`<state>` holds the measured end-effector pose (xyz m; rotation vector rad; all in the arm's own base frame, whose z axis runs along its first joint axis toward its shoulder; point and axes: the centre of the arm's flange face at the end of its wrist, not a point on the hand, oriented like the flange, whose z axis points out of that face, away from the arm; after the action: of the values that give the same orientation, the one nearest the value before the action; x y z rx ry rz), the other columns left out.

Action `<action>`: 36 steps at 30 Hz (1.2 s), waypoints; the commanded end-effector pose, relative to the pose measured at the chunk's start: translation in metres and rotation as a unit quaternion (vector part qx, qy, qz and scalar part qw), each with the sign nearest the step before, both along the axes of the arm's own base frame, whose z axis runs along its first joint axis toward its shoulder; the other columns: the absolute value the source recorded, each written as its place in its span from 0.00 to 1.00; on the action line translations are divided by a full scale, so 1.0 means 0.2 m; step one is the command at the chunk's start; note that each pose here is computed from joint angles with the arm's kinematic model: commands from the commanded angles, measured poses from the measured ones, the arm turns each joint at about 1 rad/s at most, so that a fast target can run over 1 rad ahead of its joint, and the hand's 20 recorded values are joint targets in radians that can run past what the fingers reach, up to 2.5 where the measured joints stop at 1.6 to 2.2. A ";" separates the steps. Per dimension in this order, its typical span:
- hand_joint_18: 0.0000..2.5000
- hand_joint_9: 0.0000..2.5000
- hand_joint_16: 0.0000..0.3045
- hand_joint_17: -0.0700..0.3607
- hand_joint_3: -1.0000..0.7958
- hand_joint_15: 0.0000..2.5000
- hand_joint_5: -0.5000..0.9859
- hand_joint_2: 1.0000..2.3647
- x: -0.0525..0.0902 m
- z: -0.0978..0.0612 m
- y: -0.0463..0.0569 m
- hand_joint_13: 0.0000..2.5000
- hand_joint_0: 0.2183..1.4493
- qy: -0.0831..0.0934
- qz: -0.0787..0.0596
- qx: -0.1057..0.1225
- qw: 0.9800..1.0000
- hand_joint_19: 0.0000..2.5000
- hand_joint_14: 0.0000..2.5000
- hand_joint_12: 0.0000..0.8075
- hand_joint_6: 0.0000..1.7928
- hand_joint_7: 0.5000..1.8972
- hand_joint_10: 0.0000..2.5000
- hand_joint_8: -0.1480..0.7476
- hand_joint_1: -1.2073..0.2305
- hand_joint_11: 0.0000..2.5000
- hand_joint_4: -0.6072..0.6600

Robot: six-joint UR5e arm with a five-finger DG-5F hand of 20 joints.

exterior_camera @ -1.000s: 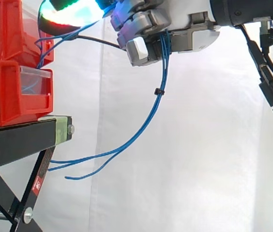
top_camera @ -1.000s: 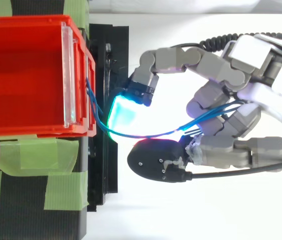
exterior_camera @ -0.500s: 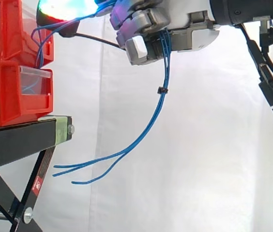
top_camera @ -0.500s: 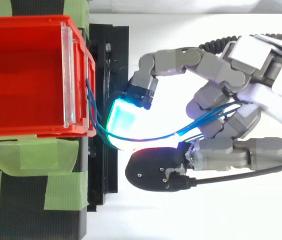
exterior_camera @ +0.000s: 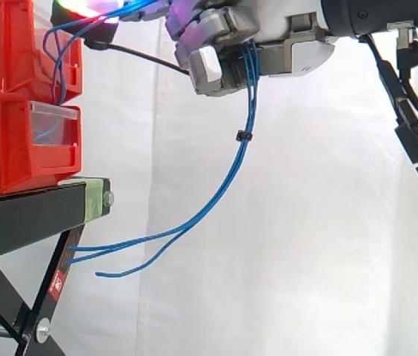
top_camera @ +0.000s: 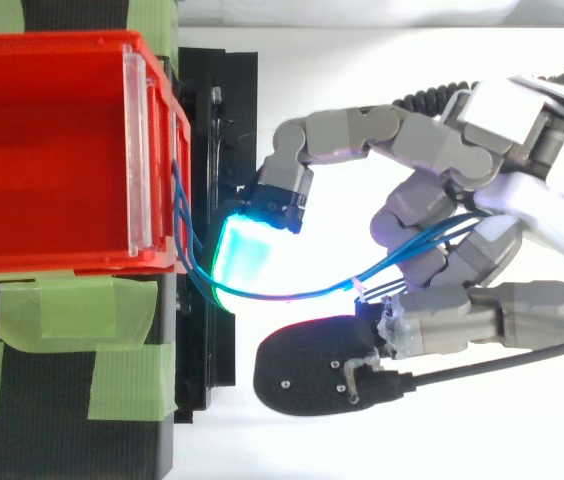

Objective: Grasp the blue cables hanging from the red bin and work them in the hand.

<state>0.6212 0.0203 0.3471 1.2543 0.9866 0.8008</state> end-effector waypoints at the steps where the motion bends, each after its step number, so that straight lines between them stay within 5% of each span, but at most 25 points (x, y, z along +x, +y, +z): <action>1: 0.94 0.62 0.70 0.53 0.32 0.74 0.40 0.02 0.00 0.00 0.00 0.78 0.64 -0.003 0.001 0.010 1.000 0.26 1.00 0.84 0.27 0.55 1.00 0.85 0.34 1.00 0.61; 16: 0.94 0.62 0.70 0.53 0.03 0.74 0.42 0.00 0.00 0.00 0.00 0.78 0.48 -0.003 0.002 0.013 1.000 0.26 1.00 0.84 0.21 0.58 1.00 0.85 0.36 1.00 0.65; 36: 0.94 0.62 0.70 0.53 0.00 0.74 0.53 0.00 -0.01 -0.01 0.00 0.78 0.46 0.005 -0.002 -0.004 1.000 0.26 1.00 0.84 0.20 0.61 1.00 0.85 0.39 1.00 0.67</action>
<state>0.6205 0.0209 0.3462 1.2580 0.9900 0.7989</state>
